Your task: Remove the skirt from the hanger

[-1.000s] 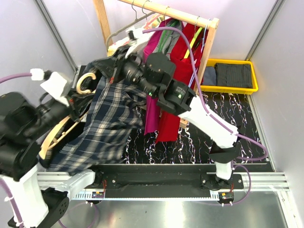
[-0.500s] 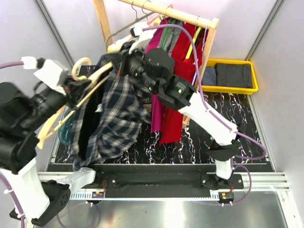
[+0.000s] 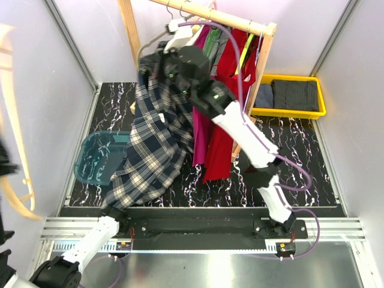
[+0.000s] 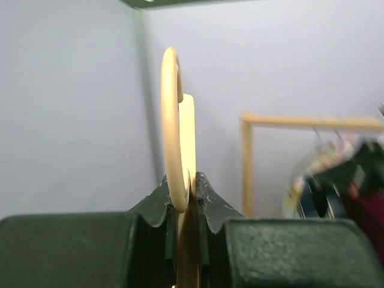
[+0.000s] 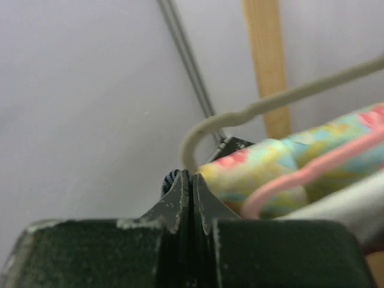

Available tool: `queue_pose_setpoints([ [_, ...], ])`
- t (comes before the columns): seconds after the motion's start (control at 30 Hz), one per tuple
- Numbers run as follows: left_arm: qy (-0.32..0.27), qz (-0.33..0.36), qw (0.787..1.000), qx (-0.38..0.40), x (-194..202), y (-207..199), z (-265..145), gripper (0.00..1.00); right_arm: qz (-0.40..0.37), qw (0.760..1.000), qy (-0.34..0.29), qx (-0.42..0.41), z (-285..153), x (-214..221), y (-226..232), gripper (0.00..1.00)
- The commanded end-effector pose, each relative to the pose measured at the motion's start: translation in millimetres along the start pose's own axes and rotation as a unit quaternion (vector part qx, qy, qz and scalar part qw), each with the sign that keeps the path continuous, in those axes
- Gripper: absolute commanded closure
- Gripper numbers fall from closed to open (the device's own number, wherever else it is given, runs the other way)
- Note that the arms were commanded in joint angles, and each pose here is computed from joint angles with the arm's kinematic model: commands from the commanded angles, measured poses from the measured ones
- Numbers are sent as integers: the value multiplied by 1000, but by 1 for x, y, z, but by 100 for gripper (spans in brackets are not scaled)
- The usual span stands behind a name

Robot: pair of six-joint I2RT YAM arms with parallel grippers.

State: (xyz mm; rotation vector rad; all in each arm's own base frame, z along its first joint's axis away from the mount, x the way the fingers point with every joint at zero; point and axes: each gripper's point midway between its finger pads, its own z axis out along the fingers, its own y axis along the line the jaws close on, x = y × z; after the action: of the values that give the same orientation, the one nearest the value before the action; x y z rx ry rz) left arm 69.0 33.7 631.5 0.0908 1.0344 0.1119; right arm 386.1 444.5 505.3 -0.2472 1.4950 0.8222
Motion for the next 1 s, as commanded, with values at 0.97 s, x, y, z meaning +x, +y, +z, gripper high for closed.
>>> queue_pose_setpoints([
  [0.97,-8,-95,981,-169,27,42,5,100,-72,900,-355,-241,-43,-102,168,100],
])
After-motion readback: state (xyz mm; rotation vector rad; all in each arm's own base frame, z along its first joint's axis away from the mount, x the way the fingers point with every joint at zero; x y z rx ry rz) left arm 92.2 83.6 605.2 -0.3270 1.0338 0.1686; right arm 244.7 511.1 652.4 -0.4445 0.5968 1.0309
